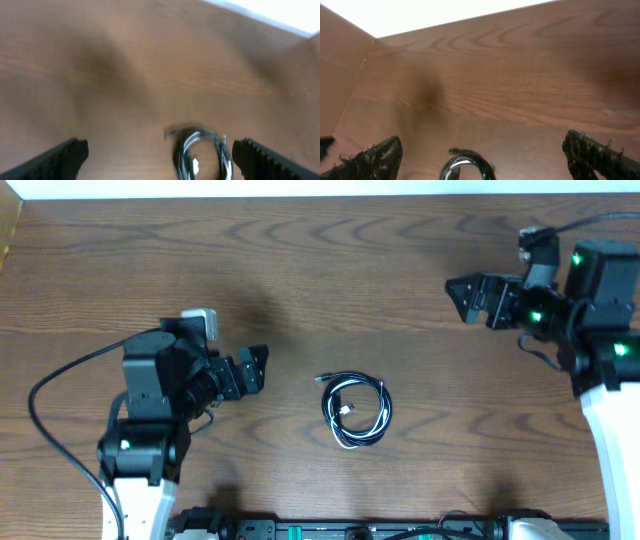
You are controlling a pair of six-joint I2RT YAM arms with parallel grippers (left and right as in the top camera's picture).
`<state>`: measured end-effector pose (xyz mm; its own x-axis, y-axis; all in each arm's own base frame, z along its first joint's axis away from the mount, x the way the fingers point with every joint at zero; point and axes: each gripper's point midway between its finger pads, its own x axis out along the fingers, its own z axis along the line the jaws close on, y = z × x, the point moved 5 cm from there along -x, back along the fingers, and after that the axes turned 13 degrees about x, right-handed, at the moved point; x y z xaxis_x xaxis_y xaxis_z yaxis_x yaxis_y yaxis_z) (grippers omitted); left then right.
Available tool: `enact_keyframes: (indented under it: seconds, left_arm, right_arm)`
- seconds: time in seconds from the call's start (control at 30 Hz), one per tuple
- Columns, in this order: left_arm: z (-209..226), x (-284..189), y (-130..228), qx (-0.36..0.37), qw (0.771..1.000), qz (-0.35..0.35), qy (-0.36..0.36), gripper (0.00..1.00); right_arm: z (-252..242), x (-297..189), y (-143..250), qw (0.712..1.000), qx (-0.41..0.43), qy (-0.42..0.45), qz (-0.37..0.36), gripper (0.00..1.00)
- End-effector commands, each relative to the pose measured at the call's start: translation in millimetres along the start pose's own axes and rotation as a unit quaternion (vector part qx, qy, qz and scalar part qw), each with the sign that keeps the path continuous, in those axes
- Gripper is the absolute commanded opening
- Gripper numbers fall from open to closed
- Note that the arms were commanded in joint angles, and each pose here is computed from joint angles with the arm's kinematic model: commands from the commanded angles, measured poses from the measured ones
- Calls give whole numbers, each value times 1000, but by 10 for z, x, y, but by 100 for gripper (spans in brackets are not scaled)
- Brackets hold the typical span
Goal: Untangle cables
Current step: 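Raise both arms and move the right gripper down onto the cable coil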
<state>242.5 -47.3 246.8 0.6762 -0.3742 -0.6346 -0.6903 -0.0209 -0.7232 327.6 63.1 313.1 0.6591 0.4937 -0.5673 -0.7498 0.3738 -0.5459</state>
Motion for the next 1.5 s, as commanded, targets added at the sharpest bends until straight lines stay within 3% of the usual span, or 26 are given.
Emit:
enact_keyframes:
  seconds: [0.0, 0.13, 0.27, 0.53, 0.67, 1.0, 1.47]
  left_arm:
    - [-84, -96, -173, -1, 999, 47, 14, 98]
    - [-70, -274, -428, -4, 993, 114, -21, 98]
    - [-105, -339, -680, -7, 992, 121, -21, 98]
    - [-199, -329, -726, -9, 993, 113, 18, 98]
    - [-236, -332, -723, -12, 993, 113, 33, 99]
    - [-258, -336, -705, -15, 992, 118, 42, 96]
    - [-251, -340, -684, -17, 991, 123, 39, 96]
  right_arm:
    - [13, 222, 96, 998, 21, -21, 55, 99]
    - [-112, 541, 396, 990, 39, 30, 132, 99]
    - [-133, 759, 709, 978, 12, 74, 194, 99]
    - [262, 799, 1337, 934, -180, 6, 308, 99]
    - [474, 856, 1705, 911, -234, -25, 340, 99]
    - [481, 1078, 2496, 877, -296, -70, 371, 95]
    - [217, 1191, 2886, 871, -320, -50, 370, 87]
